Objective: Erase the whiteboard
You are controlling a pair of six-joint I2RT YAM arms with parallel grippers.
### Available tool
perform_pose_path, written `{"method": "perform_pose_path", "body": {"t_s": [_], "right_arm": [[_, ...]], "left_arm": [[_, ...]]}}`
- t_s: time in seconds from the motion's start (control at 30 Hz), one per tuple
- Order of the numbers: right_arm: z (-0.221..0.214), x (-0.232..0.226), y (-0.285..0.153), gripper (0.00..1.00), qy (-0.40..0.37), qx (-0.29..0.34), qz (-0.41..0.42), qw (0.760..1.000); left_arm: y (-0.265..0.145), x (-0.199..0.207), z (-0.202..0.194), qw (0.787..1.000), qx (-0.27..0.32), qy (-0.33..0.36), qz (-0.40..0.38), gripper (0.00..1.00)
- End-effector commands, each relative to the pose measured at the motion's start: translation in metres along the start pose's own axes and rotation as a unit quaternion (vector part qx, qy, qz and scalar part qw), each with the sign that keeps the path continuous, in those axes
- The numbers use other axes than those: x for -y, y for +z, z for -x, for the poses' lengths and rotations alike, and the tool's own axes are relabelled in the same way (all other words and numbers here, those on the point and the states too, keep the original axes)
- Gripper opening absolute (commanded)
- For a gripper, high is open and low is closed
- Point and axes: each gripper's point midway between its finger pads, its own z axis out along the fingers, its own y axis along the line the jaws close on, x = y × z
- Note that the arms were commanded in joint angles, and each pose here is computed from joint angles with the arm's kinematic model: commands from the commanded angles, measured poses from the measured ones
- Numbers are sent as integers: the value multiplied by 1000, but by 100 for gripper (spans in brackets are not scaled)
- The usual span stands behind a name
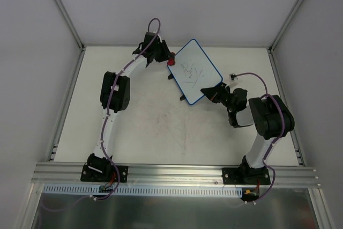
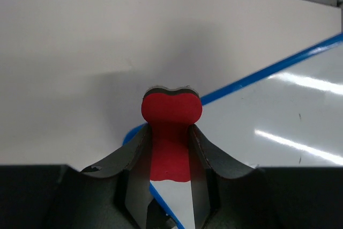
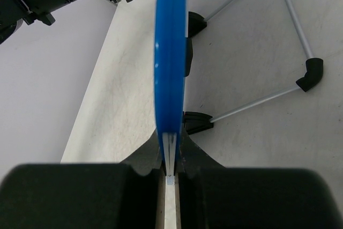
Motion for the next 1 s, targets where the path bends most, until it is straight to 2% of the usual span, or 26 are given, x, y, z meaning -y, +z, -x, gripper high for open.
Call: {"method": "perform_pose_path", "body": {"t_s": [0.0, 0.23, 0.53, 0.63, 0.83, 0.97], "right_arm": [[27, -41, 4, 0, -81, 56, 85, 992], [27, -42, 3, 0, -81, 55, 85, 991], [28, -43, 3, 0, -81, 56, 88, 991], [28, -43, 3, 0, -82, 56, 88, 991], [28, -43, 3, 0, -81, 56, 88, 991], [28, -43, 3, 0, -81, 56, 88, 991]], "left_arm": [[-7, 70, -12, 995, -7, 67, -71, 0], [-16, 127, -41, 973, -7, 201, -110, 0], [-32, 179, -87, 935, -39, 296, -190, 0], [-34, 184, -94, 927, -38, 320, -191, 0], [-23, 169, -82, 943, -27, 296, -151, 0], [-16, 139, -69, 967, -35, 224, -114, 0]]}}
